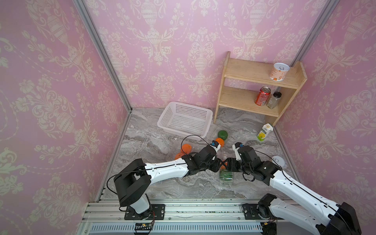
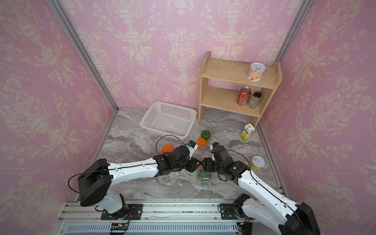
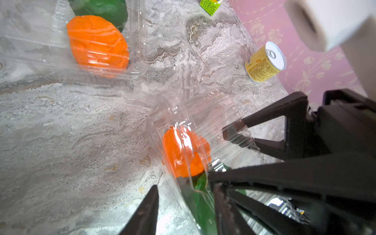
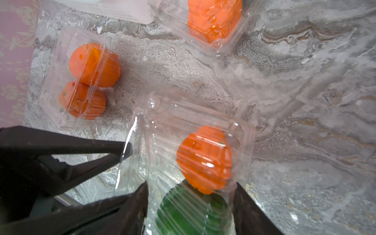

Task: Take oranges out of containers
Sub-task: Open the packing box at the center of the board.

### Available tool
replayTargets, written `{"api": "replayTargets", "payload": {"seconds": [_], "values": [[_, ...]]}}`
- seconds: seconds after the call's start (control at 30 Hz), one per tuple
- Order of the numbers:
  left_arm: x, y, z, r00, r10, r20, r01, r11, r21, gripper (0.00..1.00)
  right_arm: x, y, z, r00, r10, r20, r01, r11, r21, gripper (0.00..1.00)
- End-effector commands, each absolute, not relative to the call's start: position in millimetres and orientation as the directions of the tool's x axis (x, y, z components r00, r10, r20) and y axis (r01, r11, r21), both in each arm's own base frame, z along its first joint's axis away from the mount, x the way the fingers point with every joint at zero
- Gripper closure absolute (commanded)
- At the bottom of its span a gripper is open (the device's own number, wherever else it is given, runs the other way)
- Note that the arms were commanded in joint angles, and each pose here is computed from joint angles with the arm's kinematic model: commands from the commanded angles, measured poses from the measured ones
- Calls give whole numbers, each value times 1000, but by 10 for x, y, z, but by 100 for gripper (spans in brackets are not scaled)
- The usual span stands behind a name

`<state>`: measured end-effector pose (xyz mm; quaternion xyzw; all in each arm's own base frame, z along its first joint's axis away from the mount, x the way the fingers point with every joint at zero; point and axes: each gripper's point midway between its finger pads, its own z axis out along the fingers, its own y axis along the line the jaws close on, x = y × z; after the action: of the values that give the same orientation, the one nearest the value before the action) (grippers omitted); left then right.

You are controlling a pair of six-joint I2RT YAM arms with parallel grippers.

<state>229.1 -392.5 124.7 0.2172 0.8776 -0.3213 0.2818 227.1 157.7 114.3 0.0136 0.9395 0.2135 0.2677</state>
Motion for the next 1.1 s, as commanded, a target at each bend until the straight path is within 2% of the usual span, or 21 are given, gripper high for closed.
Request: {"api": "replayTargets", "payload": {"seconds": [0.0,0.17,0.2,0.27,0.7,1.07], "values": [[2249,-3808,984,-764,267,-587,547,751,-370,67,2159,1506,944,-886,130,-446,-54,925,377,35],[2241,-3835,916,-767,295,-571,555,751,-357,79,2161,1502,924,-886,133,-445,-50,925,376,38],[2249,-3838,922,-764,295,-574,557,751,-355,84,2158,1496,911,-887,134,-442,-46,927,373,39],[2271,-3831,942,-760,297,-579,557,756,-343,100,2156,1498,900,-887,138,-441,-44,925,377,39],[2375,-3694,1176,-704,271,-656,560,780,-280,100,2114,1421,911,-871,172,-460,-20,923,384,41],[2401,-3655,1253,-683,275,-677,567,783,-255,100,2053,1363,855,-867,194,-458,-1,921,390,42]]}}
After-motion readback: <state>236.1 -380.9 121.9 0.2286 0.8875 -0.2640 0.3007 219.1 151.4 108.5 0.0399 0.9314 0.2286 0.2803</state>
